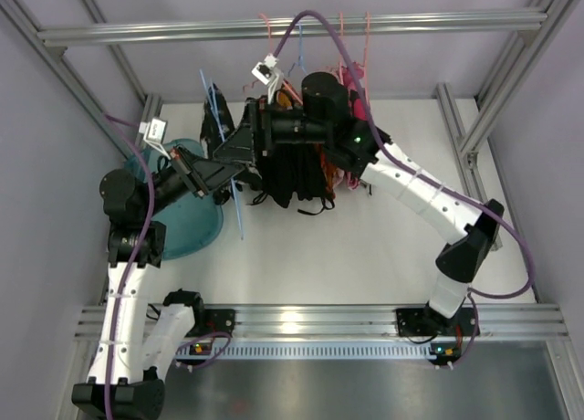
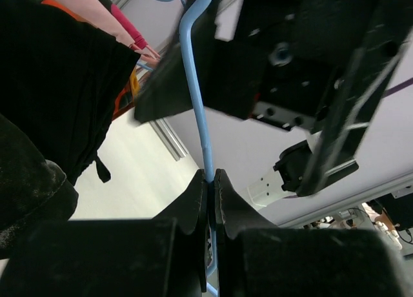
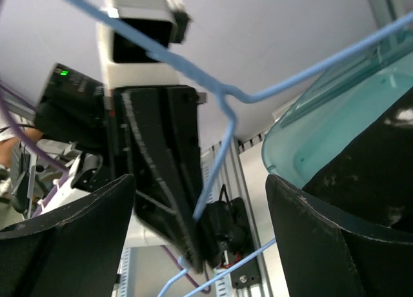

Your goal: Remove the trousers from the hanger

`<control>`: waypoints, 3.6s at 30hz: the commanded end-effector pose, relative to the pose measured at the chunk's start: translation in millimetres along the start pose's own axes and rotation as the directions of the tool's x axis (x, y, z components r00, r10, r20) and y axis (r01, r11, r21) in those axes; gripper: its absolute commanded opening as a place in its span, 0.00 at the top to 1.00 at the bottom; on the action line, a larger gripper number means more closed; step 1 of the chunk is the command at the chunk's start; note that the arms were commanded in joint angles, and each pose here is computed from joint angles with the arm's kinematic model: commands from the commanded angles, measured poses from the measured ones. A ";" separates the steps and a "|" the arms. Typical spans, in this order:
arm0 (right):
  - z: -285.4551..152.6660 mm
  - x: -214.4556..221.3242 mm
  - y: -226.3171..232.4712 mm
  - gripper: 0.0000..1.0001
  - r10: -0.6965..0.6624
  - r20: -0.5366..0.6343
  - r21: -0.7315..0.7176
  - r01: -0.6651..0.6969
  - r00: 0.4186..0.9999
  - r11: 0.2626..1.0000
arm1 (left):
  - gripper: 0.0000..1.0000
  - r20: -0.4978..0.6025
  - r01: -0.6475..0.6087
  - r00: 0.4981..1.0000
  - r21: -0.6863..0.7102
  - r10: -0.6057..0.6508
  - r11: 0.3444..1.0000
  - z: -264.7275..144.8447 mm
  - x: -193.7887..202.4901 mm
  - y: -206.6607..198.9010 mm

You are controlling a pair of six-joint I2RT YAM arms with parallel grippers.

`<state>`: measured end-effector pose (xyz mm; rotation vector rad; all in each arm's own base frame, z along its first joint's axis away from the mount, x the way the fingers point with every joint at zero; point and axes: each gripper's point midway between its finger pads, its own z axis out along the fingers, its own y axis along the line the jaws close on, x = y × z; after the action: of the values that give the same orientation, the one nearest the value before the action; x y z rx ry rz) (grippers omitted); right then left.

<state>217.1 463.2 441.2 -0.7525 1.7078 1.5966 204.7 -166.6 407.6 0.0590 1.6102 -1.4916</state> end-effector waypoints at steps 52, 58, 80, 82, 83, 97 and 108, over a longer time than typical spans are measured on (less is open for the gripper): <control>-30.4 -67.4 132.1 1.00 0.108 0.162 -0.305 -0.055 0.981 0.951 | 0.11 -0.294 -0.925 0.374 -0.193 0.880 0.328 -99.6 73.8 93.7; -22.4 -65.5 135.0 1.00 0.125 0.157 -0.309 -0.071 0.980 0.948 | 0.10 -0.251 -0.904 0.396 -0.273 0.883 0.328 -90.4 50.9 101.3; -7.5 -61.0 129.6 1.00 0.143 0.153 -0.292 -0.093 0.978 0.952 | 0.01 -0.140 -0.824 0.497 -0.387 0.856 0.415 -73.1 15.3 103.3; -6.0 -58.9 129.2 1.00 0.145 0.148 -0.292 -0.096 0.978 0.952 | 0.01 -0.122 -0.803 0.516 -0.413 0.848 0.429 -71.5 8.2 103.5; -5.2 -59.1 128.9 1.00 0.147 0.148 -0.293 -0.098 0.978 0.951 | 0.02 -0.115 -0.796 0.523 -0.421 0.845 0.435 -70.9 6.1 104.2; 3.3 -56.1 123.3 1.00 0.168 0.134 -0.294 -0.123 0.977 0.948 | 0.01 -0.042 -0.758 0.576 -0.403 0.817 0.513 -65.5 7.9 93.9; 9.8 -52.2 125.8 1.00 0.165 0.128 -0.300 -0.121 0.978 0.946 | 0.17 -0.070 -0.760 0.570 -0.423 0.819 0.493 -61.1 -3.3 100.8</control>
<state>184.1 499.6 469.6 -0.5286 1.8445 1.8790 228.6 -90.4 285.6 0.3812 1.5544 -0.4431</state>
